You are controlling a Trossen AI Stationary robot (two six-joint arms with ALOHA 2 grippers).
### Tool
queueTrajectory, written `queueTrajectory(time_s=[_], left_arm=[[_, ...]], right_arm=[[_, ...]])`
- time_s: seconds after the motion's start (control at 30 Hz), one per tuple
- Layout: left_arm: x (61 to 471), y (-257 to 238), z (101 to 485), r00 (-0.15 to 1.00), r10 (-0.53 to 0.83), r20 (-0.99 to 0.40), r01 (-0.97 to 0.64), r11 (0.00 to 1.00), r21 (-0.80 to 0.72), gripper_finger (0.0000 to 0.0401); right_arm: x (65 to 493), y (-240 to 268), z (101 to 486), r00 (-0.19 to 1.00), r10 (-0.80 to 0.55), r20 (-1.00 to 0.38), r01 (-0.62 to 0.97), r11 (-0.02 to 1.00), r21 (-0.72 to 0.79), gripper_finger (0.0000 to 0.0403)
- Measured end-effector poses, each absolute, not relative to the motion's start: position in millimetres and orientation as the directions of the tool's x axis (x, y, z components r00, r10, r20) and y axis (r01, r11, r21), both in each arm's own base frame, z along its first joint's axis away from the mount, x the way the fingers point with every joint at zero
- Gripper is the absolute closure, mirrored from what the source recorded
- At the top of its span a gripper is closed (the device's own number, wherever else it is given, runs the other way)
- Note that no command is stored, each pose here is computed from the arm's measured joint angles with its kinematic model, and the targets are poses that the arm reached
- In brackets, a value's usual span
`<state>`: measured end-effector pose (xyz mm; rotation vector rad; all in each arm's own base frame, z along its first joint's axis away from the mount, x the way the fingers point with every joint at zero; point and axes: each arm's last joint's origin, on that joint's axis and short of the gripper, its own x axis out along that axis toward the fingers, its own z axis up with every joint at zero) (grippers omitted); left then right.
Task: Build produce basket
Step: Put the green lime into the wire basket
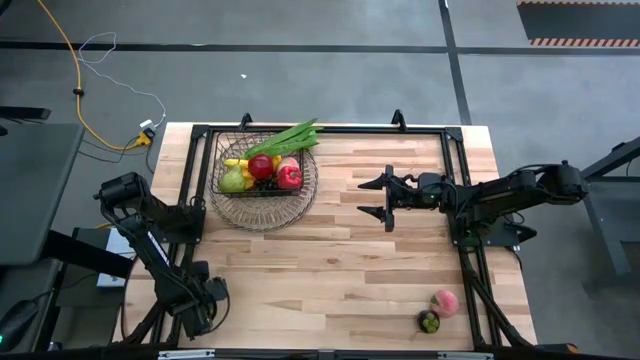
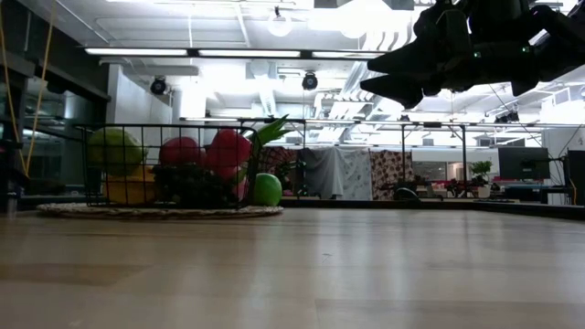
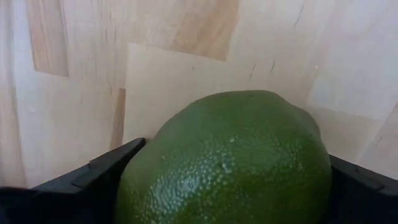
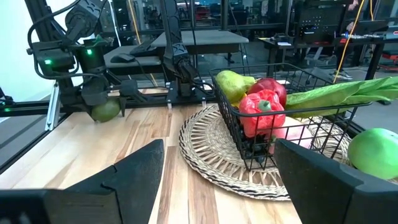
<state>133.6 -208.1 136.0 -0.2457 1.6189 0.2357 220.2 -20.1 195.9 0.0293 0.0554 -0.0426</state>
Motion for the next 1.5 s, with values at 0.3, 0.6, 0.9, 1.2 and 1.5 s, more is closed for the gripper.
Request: queueTrajectory(time_s=[0.3,0.6,0.9,1.2,1.5], left_arm=[[138,-201,138,-0.090,-0.013,-0.996,-0.281,0.960,0.013,0.0068],[184,-175,183,0.195,-0.004,-0.981,-0.188,0.981,-0.041,0.0068],[250,-124,233,0.724,0.073,-0.686,-0.037,0.997,0.067,0.0068],[271,-65,214,0.917,0.141,-0.374,-0.101,0.987,0.124,0.0065],[247,-27,195,0.983,0.178,-0.035,-0.177,0.983,0.039,0.0063]], right_arm=[[220,-20,196,0.998,-0.042,-0.056,0.044,0.999,0.028,0.0107],[220,-20,196,0.998,-0.043,-0.052,0.045,0.999,0.024,0.0107],[220,-20,196,0.998,-0.044,-0.053,0.045,0.999,0.024,0.0107],[220,-20,195,0.997,-0.043,-0.069,0.045,0.999,0.029,0.0107],[220,-20,195,0.997,-0.043,-0.068,0.045,0.999,0.029,0.0107]])
